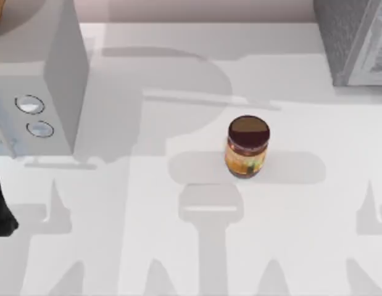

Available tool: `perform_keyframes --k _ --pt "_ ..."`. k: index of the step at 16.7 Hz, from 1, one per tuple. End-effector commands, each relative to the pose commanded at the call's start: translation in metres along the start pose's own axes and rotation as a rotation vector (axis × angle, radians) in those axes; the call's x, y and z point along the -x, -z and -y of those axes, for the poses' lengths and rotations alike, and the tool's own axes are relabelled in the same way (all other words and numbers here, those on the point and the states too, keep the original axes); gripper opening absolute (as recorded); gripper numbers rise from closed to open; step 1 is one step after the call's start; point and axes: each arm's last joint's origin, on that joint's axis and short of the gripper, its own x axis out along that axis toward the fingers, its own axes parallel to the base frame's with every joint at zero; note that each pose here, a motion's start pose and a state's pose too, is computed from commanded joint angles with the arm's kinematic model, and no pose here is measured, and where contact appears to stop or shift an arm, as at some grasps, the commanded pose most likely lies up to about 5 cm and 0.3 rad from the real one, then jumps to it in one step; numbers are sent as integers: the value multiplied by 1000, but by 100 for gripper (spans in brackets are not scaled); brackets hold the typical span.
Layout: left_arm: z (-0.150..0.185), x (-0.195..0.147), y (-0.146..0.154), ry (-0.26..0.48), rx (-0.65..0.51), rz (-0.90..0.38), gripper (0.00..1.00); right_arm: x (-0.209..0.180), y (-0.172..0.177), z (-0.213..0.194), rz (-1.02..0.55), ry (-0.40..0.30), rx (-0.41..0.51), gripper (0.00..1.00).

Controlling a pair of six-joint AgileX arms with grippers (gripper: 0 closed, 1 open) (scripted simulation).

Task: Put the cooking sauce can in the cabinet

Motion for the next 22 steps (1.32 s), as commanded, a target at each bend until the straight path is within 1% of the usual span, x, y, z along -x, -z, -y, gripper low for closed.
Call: perform_keyframes --k 2,4,6,8,10,12,16,19,22 --pt "0 0 0 0 0 0 100 0 0 0 0 0 0 100" --pt "0 0 0 0 0 0 100 -1 -3 -1 -9 -28 5 100" --pt "0 0 0 0 0 0 100 -4 -9 -4 -33 -89 17 100" --pt "0 0 0 0 0 0 100 -11 -17 -8 -72 -176 33 100" --pt "0 0 0 0 0 0 100 -22 -26 -12 -123 -286 51 100" --pt "0 0 0 0 0 0 100 -39 -36 -18 -174 -412 69 100" --pt "0 0 0 0 0 0 100 -89 -48 -31 -251 -695 97 100" --pt "0 0 0 0 0 0 100 -138 -42 -42 -269 -915 112 100" --pt "0 0 0 0 0 0 100 -187 -18 -53 -258 -1125 116 100"
